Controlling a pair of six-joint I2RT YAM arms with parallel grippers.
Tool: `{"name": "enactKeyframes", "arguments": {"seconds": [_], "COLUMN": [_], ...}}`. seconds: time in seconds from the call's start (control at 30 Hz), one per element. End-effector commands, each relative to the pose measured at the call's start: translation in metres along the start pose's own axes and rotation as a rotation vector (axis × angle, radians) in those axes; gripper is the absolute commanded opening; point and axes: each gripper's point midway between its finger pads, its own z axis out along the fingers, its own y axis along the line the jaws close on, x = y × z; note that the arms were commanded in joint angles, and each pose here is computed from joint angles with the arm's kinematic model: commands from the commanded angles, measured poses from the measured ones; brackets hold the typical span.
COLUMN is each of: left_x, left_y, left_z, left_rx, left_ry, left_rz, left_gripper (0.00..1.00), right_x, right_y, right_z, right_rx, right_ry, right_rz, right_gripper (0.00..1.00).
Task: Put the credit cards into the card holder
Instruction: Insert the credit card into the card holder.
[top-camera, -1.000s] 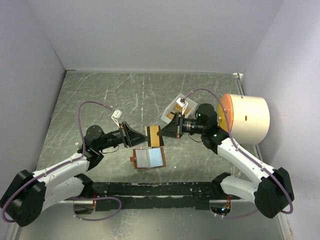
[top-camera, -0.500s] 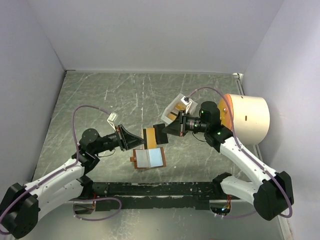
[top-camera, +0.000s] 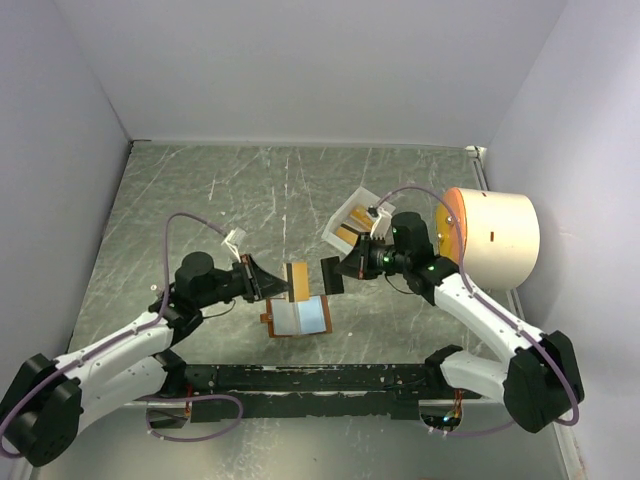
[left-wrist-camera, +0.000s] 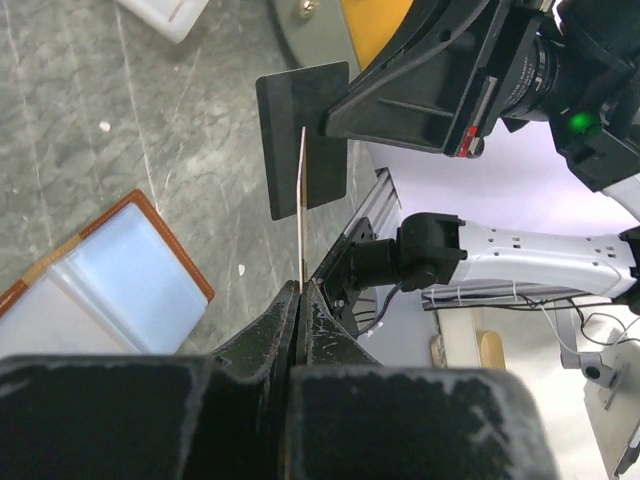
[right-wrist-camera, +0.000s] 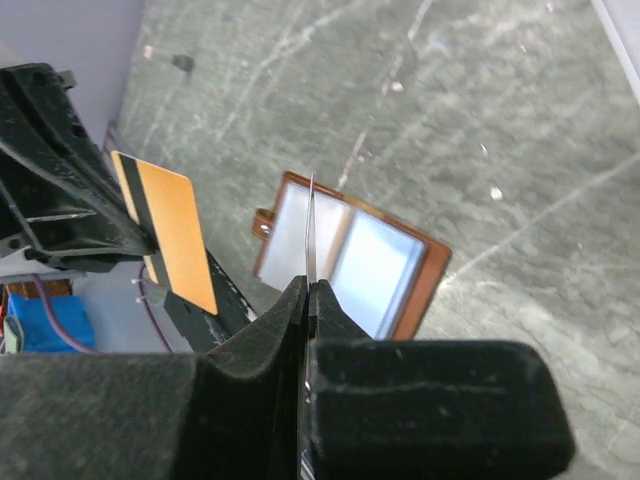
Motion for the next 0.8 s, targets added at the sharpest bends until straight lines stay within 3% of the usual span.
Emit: {"name": "enactKeyframes", "arguments": {"seconds": [0.0, 0.37, 0.77], "left_x": [0.010, 0.044, 0.067], "left_y": [0.011, 0.019, 0.048], "left_z": [0.010, 0.032, 0.029], "left_rx": [-0.068, -0.104, -0.177], "left_ry": [0.009, 0.044, 0.084], "left_rz": [-0.074, -0.139, -0.158], "left_gripper": [0.07, 0.07, 0.07], "right_x": [0.015, 0.045, 0.053], "right_y": [-0.023, -0.040, -0.053], "right_z": [0.007, 0.019, 0.024], "right_rx": [0.070, 0.084, 0.123], "right_ry": [0.032, 0.120, 0.114], "right_rz": [0.040, 0.074, 0.096], "right_gripper": [0.00, 0.00, 0.00]}}
